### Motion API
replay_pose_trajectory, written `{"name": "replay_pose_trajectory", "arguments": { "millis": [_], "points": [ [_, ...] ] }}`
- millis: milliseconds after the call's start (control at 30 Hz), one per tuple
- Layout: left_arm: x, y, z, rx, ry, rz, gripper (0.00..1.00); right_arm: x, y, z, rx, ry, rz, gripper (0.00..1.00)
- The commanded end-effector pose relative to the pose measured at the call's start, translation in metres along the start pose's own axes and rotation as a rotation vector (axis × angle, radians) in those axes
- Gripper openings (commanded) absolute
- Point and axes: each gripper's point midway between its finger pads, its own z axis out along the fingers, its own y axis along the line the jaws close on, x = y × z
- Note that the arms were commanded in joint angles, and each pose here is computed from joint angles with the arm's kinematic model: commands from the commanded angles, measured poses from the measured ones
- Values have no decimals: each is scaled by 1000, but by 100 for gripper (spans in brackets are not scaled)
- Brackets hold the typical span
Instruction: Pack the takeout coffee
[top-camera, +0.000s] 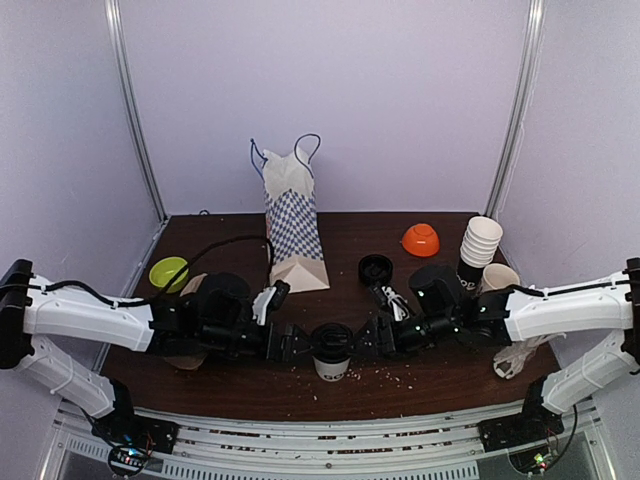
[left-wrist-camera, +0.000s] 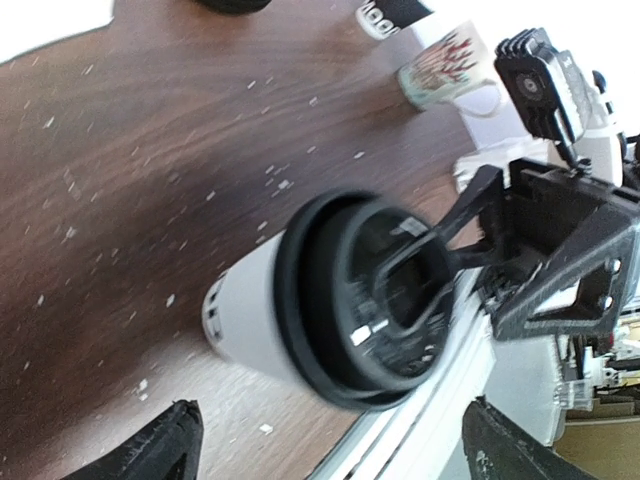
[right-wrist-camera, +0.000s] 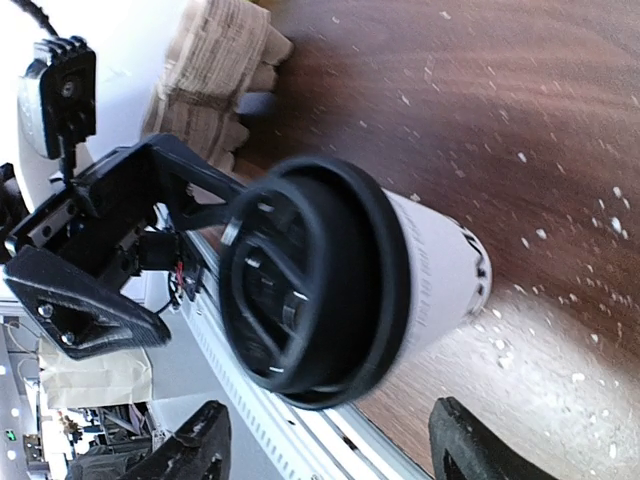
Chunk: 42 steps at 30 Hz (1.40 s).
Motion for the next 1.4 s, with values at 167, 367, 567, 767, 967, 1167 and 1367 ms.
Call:
{"name": "replay_pose_trajectory", "arguments": {
  "millis": [167, 367, 567, 767, 967, 1167, 1367],
  "points": [
    [4, 12, 5, -21, -23, -41, 87, 10, -14, 11, 5, 10, 39, 64],
    [-1, 7, 6, -6, -35, -38, 90, 5, -13, 11, 6, -10, 50, 67],
    [6, 16, 14, -27, -10, -53, 88, 10, -22, 17, 24, 7, 71, 63],
    [14, 25, 19, -46, 6, -70, 86, 14, -28, 19, 34, 18, 80, 60],
    [14, 23, 17, -34, 8, -69, 89, 17, -31, 19, 41, 21, 86, 60],
    [10, 19, 12, -33, -4, -61, 93, 12, -25, 19, 16, 2, 97, 64],
    [15, 26, 17, -55, 9, -78, 88, 17, -37, 24, 47, 13, 144, 60]
  ]
}}
